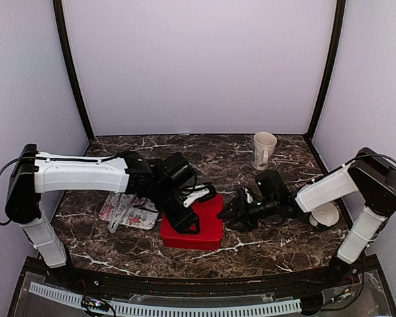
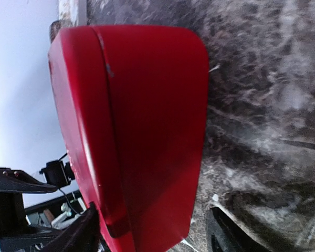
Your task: Pack the chocolate
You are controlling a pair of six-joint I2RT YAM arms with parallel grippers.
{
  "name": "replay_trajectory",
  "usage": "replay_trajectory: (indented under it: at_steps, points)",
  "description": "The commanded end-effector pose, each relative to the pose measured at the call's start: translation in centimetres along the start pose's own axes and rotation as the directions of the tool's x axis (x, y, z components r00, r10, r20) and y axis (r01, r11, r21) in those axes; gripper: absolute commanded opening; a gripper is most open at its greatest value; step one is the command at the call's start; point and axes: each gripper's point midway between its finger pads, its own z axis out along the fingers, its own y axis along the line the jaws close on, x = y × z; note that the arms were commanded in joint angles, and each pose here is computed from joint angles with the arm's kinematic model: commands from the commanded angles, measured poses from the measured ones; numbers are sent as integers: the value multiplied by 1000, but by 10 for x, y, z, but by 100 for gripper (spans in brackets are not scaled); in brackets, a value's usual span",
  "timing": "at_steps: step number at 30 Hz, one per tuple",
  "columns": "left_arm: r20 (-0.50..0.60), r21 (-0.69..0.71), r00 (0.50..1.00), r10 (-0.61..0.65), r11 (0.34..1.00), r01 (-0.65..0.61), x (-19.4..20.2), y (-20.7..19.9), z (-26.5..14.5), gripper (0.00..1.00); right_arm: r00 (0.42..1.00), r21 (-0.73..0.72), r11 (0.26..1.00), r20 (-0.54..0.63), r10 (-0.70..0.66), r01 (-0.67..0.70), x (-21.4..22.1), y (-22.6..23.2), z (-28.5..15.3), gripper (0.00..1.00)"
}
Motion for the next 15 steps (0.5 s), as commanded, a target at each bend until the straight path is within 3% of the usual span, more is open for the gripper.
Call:
replay_trajectory:
  at_steps: [1,4,8,15]
  points:
    - [17,10,993,-115,993,115,43,-2,-36,54,991,104,990,89,-104,95,-31,17,-33,79]
    - [-30,27,984,-178,983,179,83,-5,-38,52,972,145,975,141,-187,167,-65,34,-50,84]
    - [-45,34,969,-243,969,244,115,-7,-38,49,944,173,940,102,-314,294,-108,60,-36,84]
    - [-29,50,920,-391,919,392,115,2,-5,45,930,63,928,16,-368,367,-136,76,15,75]
